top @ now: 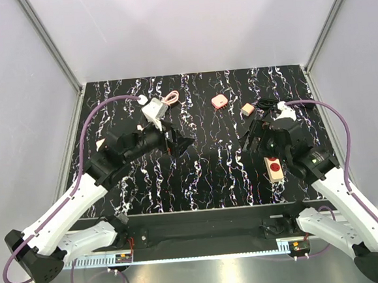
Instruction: Insert the plug
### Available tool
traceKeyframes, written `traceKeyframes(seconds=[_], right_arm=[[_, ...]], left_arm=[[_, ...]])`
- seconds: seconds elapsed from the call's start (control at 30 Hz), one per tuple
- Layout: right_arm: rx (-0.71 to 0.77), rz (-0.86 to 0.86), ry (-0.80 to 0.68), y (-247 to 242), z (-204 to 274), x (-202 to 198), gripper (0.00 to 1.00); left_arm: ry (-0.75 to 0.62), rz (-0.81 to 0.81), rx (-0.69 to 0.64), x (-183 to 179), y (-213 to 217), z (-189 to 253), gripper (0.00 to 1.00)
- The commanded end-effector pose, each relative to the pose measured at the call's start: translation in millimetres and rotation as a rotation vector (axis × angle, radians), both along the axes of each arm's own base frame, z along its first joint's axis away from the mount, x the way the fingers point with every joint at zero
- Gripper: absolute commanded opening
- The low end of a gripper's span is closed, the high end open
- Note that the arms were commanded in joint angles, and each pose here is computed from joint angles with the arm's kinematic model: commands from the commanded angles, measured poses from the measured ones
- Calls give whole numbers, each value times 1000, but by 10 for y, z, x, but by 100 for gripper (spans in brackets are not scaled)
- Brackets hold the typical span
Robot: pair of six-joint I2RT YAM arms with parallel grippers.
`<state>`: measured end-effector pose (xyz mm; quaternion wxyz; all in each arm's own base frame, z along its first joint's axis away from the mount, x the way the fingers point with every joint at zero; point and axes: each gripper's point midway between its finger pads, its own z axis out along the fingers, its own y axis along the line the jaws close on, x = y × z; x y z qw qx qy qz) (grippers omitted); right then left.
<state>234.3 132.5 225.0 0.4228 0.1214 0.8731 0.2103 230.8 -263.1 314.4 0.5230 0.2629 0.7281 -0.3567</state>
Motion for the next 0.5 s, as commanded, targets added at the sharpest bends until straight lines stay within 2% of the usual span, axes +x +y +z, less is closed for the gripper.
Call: traceKeyframes(seconds=[0.0,0.07,0.17,0.2,0.27,0.3,0.37,0.43,0.47], right_arm=[[30,11,-92,66,259,143,100],[20,8,-124,65,287,210,100],[-101,7,-219,-1,317,447,100],[-216,-14,-230,-94,224,601,100],[-302,-109,-275,-211,261,873,100],[-399,-143,-260,-269,211,1081,100],[-457,-128,-253,-238,183,1330,100],[-527,-59,-218,-171,-56,1698,100],[-536,-12,-152,-170,-356,1902,100]], left_arm=[[-92,25,-55,21,47,377,99],[-78,58,-45,73,70,336,99],[-55,111,-42,143,113,336,99],[-51,140,-43,174,145,343,99],[-57,146,-45,159,174,364,99],[-65,160,-46,163,207,379,99],[-79,191,-46,174,275,384,99],[-86,219,-47,190,325,396,99],[-87,246,-47,221,361,398,99]])
